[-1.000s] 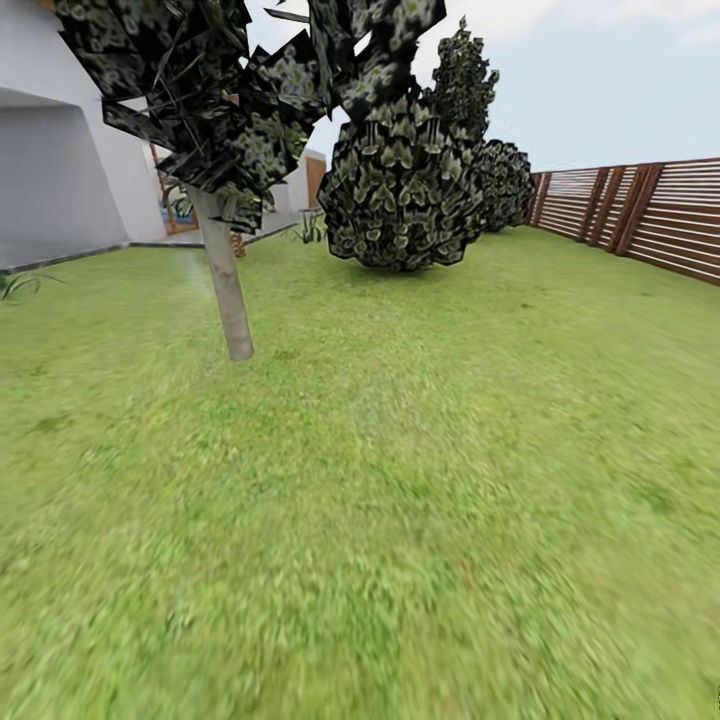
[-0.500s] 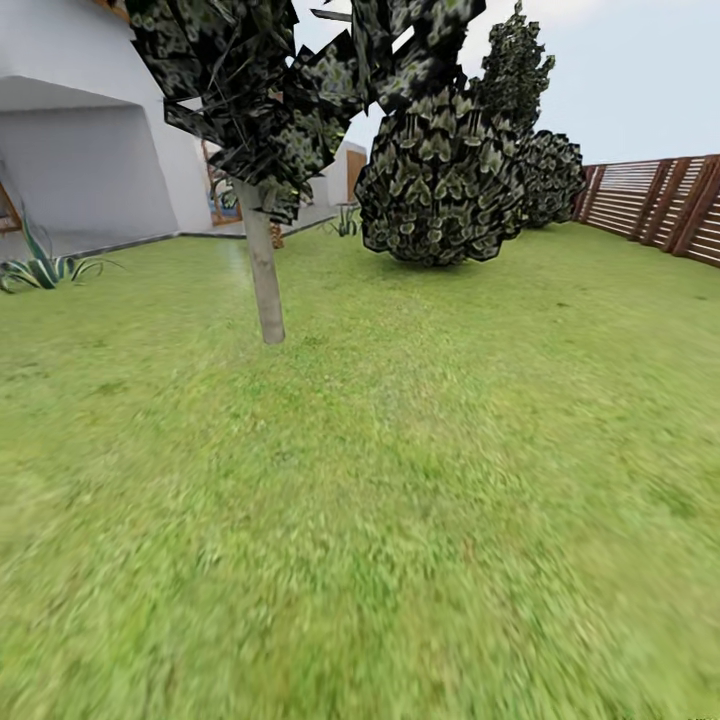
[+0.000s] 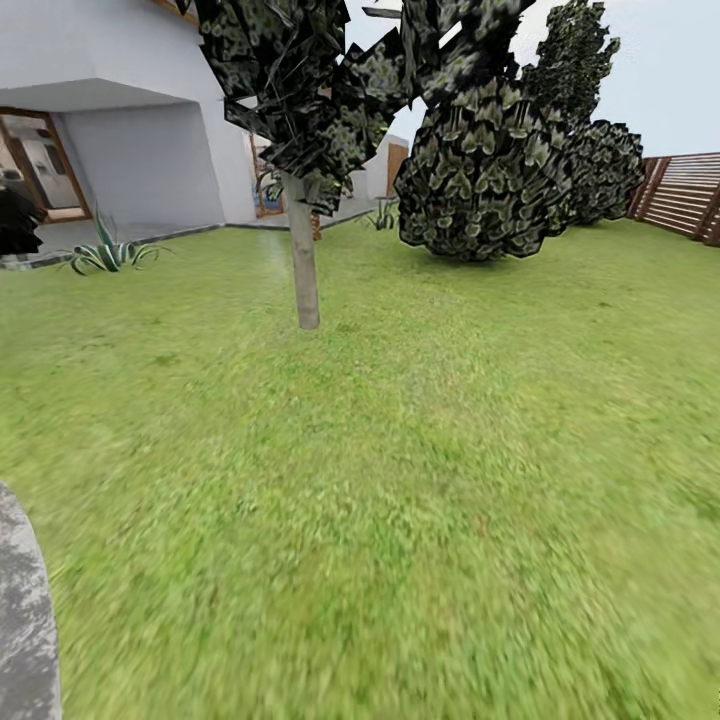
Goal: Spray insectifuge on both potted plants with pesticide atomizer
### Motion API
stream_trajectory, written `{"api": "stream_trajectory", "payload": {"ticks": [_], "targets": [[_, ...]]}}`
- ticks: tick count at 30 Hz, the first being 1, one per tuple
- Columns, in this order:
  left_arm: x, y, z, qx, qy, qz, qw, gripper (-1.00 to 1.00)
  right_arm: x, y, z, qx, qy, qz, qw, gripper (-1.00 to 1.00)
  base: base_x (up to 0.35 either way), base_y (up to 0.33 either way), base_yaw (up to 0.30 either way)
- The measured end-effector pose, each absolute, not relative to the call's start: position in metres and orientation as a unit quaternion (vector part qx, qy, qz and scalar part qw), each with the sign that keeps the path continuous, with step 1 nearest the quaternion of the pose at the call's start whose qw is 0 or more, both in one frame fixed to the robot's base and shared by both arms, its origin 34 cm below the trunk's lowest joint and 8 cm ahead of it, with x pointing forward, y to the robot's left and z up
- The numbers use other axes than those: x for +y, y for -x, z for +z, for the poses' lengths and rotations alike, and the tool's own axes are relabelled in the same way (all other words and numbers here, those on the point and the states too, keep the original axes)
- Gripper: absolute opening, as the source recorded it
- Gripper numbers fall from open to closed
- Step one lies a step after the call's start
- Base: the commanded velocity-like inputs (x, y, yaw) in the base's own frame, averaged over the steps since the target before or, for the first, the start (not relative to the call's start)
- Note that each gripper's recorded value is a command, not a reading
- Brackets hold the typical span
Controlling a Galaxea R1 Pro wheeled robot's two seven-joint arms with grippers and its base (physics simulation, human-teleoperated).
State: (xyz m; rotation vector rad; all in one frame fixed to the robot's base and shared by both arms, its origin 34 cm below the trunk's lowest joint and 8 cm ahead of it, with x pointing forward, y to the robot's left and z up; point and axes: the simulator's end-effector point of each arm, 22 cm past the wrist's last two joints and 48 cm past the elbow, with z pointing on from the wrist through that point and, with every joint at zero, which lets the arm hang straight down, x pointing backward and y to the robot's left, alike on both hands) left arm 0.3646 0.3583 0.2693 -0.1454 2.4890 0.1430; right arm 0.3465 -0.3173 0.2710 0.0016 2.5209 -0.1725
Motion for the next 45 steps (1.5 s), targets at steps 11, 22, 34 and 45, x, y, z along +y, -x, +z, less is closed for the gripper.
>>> {"api": "stream_trajectory", "payload": {"ticks": [11, 22, 34, 45], "targets": [[0.358, -0.361, 0.266, 0.947, 0.055, 0.055, 0.311, 1.00, -0.317, -0.343, 0.268, 0.953, 0.000, -0.065, 0.297, 1.00, -0.309, -0.195, 0.227], [0.360, -0.357, 0.264, 0.949, 0.050, 0.055, 0.307, 1.00, -0.317, -0.338, 0.266, 0.954, 0.000, -0.065, 0.291, 1.00, -0.094, -0.065, 0.228], [0.361, -0.354, 0.262, 0.950, 0.050, 0.057, 0.302, 1.00, -0.317, -0.334, 0.263, 0.956, 0.001, -0.065, 0.286, 1.00, 0.000, 0.000, 0.228], [0.364, -0.349, 0.259, 0.952, 0.051, 0.059, 0.296, 1.00, -0.318, -0.331, 0.260, 0.958, 0.001, -0.066, 0.280, 1.00, 0.000, -0.001, 0.228]]}}
